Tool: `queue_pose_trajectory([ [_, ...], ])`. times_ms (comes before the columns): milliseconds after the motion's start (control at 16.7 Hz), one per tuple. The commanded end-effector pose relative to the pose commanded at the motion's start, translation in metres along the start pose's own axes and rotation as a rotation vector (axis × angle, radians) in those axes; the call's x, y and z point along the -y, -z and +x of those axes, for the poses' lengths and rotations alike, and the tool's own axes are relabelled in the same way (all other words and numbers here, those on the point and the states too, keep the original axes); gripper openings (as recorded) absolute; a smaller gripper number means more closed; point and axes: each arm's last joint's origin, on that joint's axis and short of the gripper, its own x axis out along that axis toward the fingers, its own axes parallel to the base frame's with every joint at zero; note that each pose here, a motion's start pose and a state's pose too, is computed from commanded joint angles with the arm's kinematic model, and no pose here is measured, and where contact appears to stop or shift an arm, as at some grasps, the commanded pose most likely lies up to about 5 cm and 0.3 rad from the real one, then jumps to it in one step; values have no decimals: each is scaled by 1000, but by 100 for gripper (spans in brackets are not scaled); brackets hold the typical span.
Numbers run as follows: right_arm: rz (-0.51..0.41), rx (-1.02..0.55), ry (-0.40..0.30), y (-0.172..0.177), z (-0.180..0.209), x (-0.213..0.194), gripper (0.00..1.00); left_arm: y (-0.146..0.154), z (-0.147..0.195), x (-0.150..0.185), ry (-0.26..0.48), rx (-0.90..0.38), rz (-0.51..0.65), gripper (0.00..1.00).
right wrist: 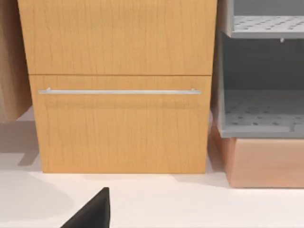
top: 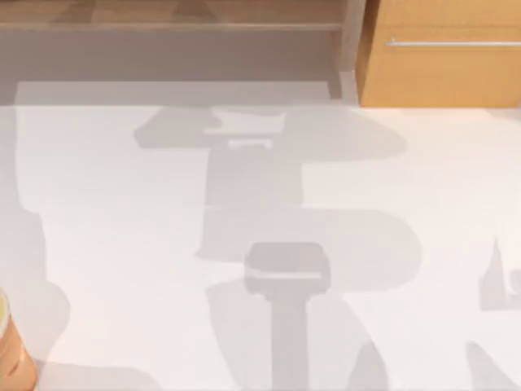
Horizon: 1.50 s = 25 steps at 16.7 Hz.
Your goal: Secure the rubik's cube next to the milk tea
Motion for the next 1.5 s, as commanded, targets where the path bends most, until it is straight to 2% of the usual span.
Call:
queue_pose_trajectory([
  [360,0,0,0,0,0,0,100,7,33,-2,0,1,1,100],
  [600,0,0,0,0,0,0,100,9,34,-3,0,-1,1,100],
  [1380,0,0,0,0,0,0,100,9,34,-3,0,-1,1,2],
  [1500,0,0,0,0,0,0,100,9,34,-3,0,-1,1,0],
])
